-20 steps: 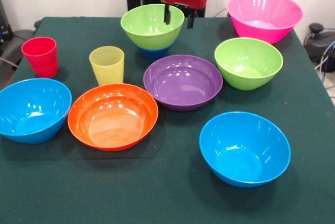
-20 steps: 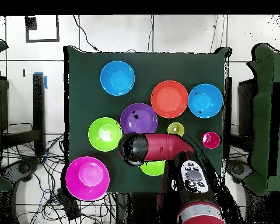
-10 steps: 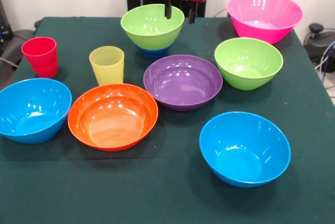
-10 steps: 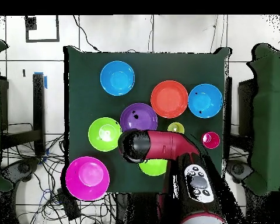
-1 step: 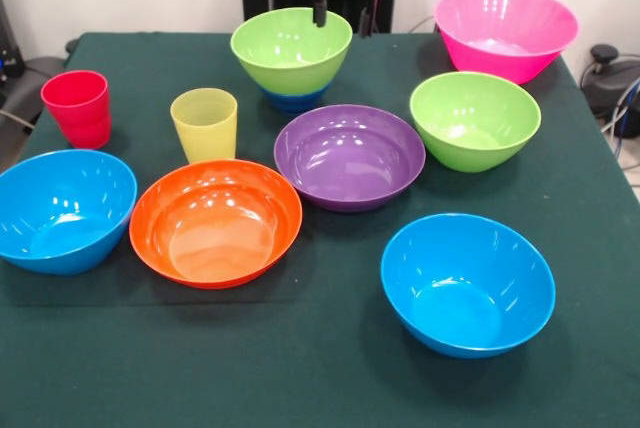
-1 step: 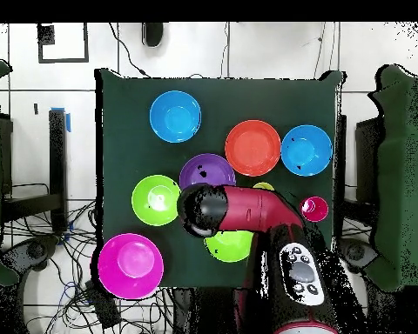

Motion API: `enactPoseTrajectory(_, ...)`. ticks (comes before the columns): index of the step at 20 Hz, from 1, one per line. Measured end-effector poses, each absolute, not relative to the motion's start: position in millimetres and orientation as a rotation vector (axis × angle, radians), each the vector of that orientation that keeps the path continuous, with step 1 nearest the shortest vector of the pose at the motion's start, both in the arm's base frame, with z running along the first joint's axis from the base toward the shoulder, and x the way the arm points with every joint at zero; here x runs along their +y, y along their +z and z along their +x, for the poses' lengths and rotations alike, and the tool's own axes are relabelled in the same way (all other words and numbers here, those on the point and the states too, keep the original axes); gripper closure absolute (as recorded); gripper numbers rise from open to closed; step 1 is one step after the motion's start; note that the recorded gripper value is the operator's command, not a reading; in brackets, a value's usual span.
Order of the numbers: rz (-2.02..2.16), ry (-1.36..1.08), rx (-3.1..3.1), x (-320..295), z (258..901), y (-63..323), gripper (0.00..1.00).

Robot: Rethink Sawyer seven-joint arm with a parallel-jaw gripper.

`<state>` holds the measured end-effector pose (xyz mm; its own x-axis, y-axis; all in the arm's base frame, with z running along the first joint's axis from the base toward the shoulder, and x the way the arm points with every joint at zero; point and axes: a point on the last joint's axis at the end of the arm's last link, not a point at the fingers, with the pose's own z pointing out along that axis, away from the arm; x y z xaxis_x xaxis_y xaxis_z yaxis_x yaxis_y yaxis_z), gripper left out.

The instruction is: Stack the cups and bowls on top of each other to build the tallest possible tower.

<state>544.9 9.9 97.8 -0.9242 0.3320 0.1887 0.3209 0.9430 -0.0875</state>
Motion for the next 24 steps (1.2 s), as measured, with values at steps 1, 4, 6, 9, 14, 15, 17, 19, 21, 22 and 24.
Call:
enactPoseTrajectory(1,-0.493,0.082,-2.898,9,547,99,0.00)
enactPoseTrajectory(4,-0.498,0.085,-2.902,7,556,100,0.00)
enactPoseTrajectory(6,-0.504,0.085,-2.908,4,564,100,0.00)
enactPoseTrajectory(9,-0.516,0.082,-2.917,1,578,97,0.00)
enactPoseTrajectory(14,-0.533,0.062,-2.922,1,594,93,0.00)
enactPoseTrajectory(15,-0.537,0.054,-2.922,3,598,93,0.00)
enactPoseTrajectory(17,-0.544,0.036,-2.923,7,606,93,0.00)
enactPoseTrajectory(19,-0.545,0.031,-2.925,9,609,94,0.00)
enactPoseTrajectory(21,-0.546,0.026,-2.929,11,613,96,0.00)
enactPoseTrajectory(22,-0.548,0.023,-2.931,13,615,97,0.00)
enactPoseTrajectory(24,-0.552,0.017,-2.932,14,618,99,0.00)
